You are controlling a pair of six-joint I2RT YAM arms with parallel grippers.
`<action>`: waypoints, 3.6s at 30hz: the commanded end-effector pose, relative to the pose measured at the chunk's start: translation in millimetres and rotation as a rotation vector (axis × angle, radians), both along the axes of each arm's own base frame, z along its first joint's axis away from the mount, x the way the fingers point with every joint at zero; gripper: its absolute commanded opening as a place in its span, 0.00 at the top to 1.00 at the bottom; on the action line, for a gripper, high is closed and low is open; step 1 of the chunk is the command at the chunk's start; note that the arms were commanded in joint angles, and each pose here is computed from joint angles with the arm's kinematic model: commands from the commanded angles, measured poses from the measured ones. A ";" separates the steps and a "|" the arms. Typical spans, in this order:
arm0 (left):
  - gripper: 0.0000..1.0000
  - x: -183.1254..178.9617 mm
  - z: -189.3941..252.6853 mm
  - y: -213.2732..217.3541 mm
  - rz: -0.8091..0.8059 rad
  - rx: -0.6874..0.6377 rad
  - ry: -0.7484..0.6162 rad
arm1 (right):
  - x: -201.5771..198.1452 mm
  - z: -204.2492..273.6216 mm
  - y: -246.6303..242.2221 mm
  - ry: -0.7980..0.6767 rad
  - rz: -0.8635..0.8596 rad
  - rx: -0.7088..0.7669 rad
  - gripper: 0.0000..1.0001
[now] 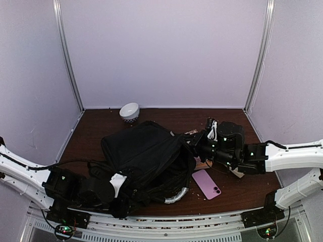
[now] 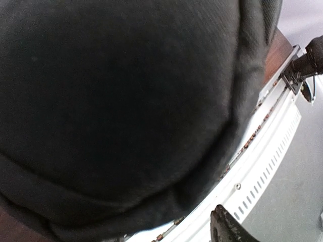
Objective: Pack the student bag
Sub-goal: Unzip the student bag at the center of the board.
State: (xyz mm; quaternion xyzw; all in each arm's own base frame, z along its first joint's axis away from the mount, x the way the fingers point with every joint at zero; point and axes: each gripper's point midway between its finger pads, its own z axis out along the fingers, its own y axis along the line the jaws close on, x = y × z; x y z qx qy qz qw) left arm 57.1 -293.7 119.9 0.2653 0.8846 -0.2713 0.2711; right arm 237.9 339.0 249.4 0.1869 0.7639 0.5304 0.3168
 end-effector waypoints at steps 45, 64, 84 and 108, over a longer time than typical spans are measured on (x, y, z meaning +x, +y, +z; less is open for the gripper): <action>0.88 23.0 29.4 -23.3 0.076 -0.087 -0.099 | 0.5 38.0 -2.2 -0.075 -0.008 0.136 1.00; 1.00 33.4 -1.8 46.0 0.246 0.029 -0.055 | 0.2 9.4 -44.7 -0.082 -0.099 -0.020 1.00; 0.16 59.2 49.6 68.4 0.253 0.020 -0.150 | -6.2 -17.4 -55.8 -0.064 -0.033 -0.100 1.00; 0.02 86.5 97.1 -72.3 -0.111 0.185 -0.339 | -0.6 37.0 -2.7 -0.056 0.113 0.065 1.00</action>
